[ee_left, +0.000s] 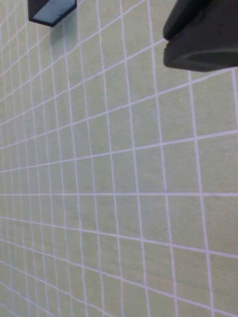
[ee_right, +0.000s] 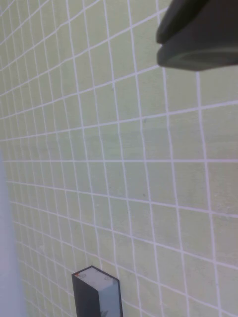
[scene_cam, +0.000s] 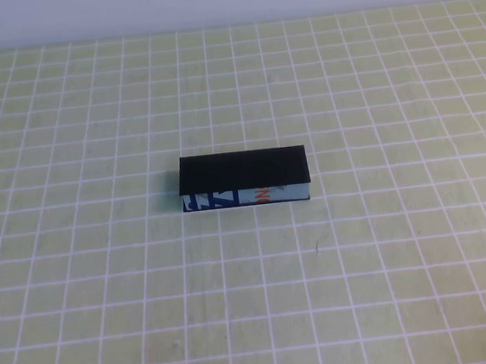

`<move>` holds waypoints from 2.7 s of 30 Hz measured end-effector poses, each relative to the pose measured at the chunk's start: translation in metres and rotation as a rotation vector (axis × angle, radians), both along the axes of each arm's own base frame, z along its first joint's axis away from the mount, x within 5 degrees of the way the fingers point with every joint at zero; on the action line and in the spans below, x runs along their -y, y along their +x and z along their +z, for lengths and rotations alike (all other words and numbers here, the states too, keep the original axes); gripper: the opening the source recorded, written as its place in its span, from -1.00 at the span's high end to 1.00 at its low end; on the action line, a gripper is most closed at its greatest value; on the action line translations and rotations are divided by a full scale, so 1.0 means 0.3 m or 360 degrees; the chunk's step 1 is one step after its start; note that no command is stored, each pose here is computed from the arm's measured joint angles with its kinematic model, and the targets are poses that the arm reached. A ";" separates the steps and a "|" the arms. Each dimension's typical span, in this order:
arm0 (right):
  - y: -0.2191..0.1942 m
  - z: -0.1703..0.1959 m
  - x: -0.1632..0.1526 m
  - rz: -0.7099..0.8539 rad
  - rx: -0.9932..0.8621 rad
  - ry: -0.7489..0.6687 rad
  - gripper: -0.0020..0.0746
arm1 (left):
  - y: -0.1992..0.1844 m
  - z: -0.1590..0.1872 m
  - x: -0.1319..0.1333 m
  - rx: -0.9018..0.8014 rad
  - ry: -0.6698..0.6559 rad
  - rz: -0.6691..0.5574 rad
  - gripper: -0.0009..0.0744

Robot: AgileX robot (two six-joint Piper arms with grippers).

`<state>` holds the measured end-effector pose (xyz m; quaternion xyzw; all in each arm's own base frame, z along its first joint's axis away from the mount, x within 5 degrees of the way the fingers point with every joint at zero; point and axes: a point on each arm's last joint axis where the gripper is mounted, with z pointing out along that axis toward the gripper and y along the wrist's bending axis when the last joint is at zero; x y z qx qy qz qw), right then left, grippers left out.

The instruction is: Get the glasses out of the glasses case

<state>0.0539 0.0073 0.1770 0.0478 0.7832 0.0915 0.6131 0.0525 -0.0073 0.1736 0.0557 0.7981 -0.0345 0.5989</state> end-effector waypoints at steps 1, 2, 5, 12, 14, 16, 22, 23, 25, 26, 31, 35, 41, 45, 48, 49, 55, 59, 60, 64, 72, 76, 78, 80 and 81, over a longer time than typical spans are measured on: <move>0.000 0.000 0.000 0.0000 0.0000 0.0000 0.99 | 0.000 0.000 0.000 0.0000 0.0000 0.0000 0.99; 0.000 0.000 0.000 0.0000 0.0000 0.0000 0.99 | 0.000 0.000 0.000 0.0000 0.0000 0.0000 0.99; 0.000 0.000 0.000 0.0000 0.0000 0.0000 0.99 | 0.000 0.000 0.000 0.0000 0.0000 0.0000 0.99; 0.000 0.000 0.000 0.0000 0.0003 0.0000 0.99 | 0.000 0.000 0.000 0.0000 0.0000 0.0000 0.99; 0.000 0.000 0.000 0.0000 0.0003 0.0000 0.99 | 0.000 0.000 0.000 0.0000 0.0000 0.0000 0.99; 0.000 0.000 0.000 0.0000 0.0004 0.0000 0.99 | 0.000 0.000 0.000 0.0000 0.0000 0.0000 0.99; 0.000 0.000 0.000 0.0000 0.0004 0.0000 0.99 | 0.000 0.000 0.000 0.0001 0.0009 -0.0002 0.99; 0.000 0.000 0.000 0.0000 0.0004 0.0000 0.99 | 0.000 0.000 0.000 0.0002 0.0013 -0.0003 0.99; 0.000 0.000 0.000 0.0000 0.0004 0.0000 0.99 | 0.000 0.000 0.000 0.0002 0.0020 -0.0003 0.99; 0.000 0.000 0.000 0.0000 0.0004 0.0000 0.99 | 0.000 0.000 0.000 0.0003 0.0022 -0.0004 0.99; 0.000 0.000 0.000 0.0000 0.0004 0.0000 0.99 | 0.000 0.000 0.000 0.0003 0.0026 -0.0005 0.99; 0.000 0.000 0.000 0.0000 0.0004 0.0000 0.99 | 0.002 0.008 0.002 0.0039 -0.0019 -0.0004 0.99; 0.000 0.000 0.000 0.0000 0.0004 0.0000 0.99 | 0.009 0.056 0.015 0.0217 -0.0606 0.0039 0.99; 0.000 0.000 0.000 0.0000 0.0004 0.0000 0.99 | 0.012 0.088 0.006 0.0362 -0.0813 0.0082 0.99; 0.000 0.000 0.000 0.0000 0.0004 0.0000 0.99 | 0.012 0.082 0.011 0.0299 -0.0857 0.0075 0.99; 0.000 0.000 0.000 0.0000 0.0004 0.0000 0.99 | 0.015 0.083 0.017 0.0222 -0.0876 0.0066 0.99; 0.000 0.000 0.000 0.0000 0.0004 0.0000 0.99 | 0.083 0.220 0.068 -0.0291 -0.0771 -0.0053 0.99; 0.000 0.000 0.000 0.0000 0.0004 0.0000 0.99 | 0.207 0.322 0.111 -0.0609 -0.0562 -0.0221 0.99; 0.000 0.000 0.000 0.0000 0.0004 0.0000 0.99 | 0.249 0.350 0.125 -0.0661 -0.0511 -0.0294 0.99; 0.000 0.000 0.000 0.0000 0.0004 0.0000 0.99 | 0.439 0.458 0.190 -0.0751 -0.0409 -0.0616 0.99; 0.000 0.000 0.000 0.0000 0.0004 0.0000 0.99 | 0.846 0.466 0.303 -0.0882 -0.0444 -0.0987 0.99; 0.000 0.000 0.000 0.0000 0.0004 0.0000 0.99 | 1.009 0.416 0.383 -0.0937 -0.0418 -0.1108 0.99; 0.000 0.000 0.000 0.0000 0.0004 0.0000 0.99 | 1.082 0.364 0.426 -0.1007 -0.0419 -0.1181 0.99; 0.000 0.000 0.000 0.0000 0.0004 0.0000 0.99 | 1.150 0.319 0.460 -0.1053 -0.0422 -0.1238 0.99; 0.000 0.000 0.000 0.0000 0.0004 0.0000 0.99 | 1.188 0.292 0.477 -0.1079 -0.0430 -0.1265 0.99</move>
